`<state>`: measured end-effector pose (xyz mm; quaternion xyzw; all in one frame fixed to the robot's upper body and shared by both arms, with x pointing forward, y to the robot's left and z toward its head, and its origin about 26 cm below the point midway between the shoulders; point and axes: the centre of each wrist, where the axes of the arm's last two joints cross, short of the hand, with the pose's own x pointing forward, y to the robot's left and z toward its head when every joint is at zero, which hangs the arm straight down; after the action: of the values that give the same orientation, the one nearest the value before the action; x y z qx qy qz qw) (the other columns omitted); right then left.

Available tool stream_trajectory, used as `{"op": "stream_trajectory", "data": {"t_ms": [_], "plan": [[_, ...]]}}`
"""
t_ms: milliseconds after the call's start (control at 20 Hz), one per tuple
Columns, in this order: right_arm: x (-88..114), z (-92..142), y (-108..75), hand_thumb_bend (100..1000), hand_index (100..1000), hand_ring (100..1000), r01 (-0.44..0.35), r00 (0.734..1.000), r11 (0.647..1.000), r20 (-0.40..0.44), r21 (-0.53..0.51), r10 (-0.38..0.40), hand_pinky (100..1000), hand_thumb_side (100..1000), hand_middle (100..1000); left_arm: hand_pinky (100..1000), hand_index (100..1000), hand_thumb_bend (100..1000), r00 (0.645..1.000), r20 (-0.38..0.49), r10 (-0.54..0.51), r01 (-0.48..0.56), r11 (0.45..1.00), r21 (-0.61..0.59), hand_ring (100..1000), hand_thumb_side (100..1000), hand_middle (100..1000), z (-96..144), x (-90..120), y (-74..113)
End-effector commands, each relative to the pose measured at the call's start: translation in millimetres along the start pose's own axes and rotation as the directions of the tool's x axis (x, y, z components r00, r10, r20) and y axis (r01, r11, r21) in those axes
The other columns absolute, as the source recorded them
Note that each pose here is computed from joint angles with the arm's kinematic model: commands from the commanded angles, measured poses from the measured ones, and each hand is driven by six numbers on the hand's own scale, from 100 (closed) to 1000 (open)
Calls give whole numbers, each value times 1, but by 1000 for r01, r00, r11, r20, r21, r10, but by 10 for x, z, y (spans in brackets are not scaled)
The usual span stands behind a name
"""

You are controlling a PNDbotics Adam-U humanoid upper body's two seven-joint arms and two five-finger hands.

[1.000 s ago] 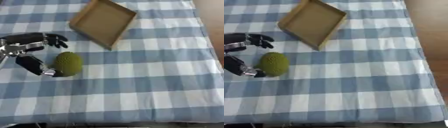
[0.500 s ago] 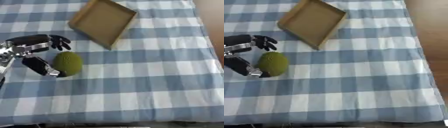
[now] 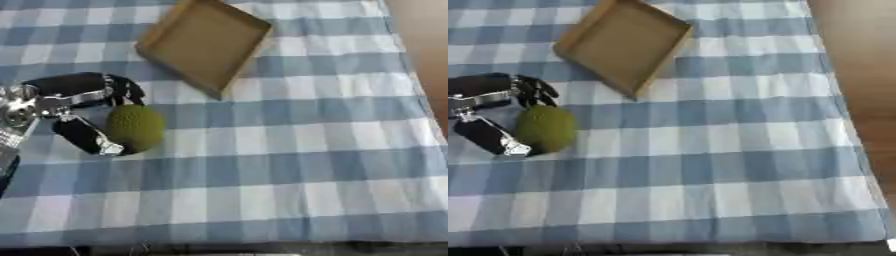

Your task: Pick up objects on the table and place them in the box.

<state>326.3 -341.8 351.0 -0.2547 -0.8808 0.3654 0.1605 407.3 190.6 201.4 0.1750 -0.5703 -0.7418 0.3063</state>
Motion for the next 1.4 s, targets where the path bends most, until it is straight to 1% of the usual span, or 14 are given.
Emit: {"op": "stream_trajectory", "data": {"t_ms": [50,100,150,250,350,500,600,900,950,1150,1400], "plan": [[29,-26,-103,100,837,818,-23,1000,1000,12,-6,23,840,470,771,645,763,383,999,-17,-36,37,998,41,650,335,841,24,-24,47],[29,-24,-100,100,837,818,-22,1000,1000,12,-6,22,841,470,770,574,713,205,999,-18,-50,51,997,56,602,186,807,32,-23,71],[28,-22,-98,100,837,818,-21,1000,1000,11,-6,21,841,470,770,562,704,149,998,-20,-67,68,995,70,594,137,800,42,-24,82],[25,-18,-97,100,837,818,-19,1000,1000,9,-6,20,841,470,770,558,693,100,995,-25,-98,99,991,90,592,100,797,35,-30,62],[21,-10,-96,100,837,817,-18,1000,1000,5,-6,18,841,470,769,551,684,100,992,-13,-125,125,985,119,587,100,792,24,-11,65],[12,3,-93,100,837,817,-16,1000,1000,-1,-6,15,841,474,768,519,656,100,986,23,-164,157,970,186,560,100,758,46,64,153],[10,9,-95,100,837,815,-14,1000,1000,-4,-9,14,841,470,766,515,643,100,980,41,-193,179,958,223,555,100,737,84,105,217],[10,19,-101,100,837,813,-7,1000,1000,-10,-19,7,841,470,763,486,619,100,960,61,-273,246,927,283,524,100,691,198,134,374],[10,19,-102,100,837,812,-6,1000,1000,-10,-20,6,841,470,762,479,612,100,957,60,-283,253,920,299,516,100,631,217,138,404],[15,12,-107,100,837,811,-3,1000,1000,-10,-29,2,840,470,761,467,604,100,937,35,-346,301,858,415,498,100,542,367,192,651],[38,-22,-114,100,835,810,0,1000,999,1,-44,0,840,470,760,467,611,100,912,-4,-410,349,772,531,438,100,483,490,231,878]]}}
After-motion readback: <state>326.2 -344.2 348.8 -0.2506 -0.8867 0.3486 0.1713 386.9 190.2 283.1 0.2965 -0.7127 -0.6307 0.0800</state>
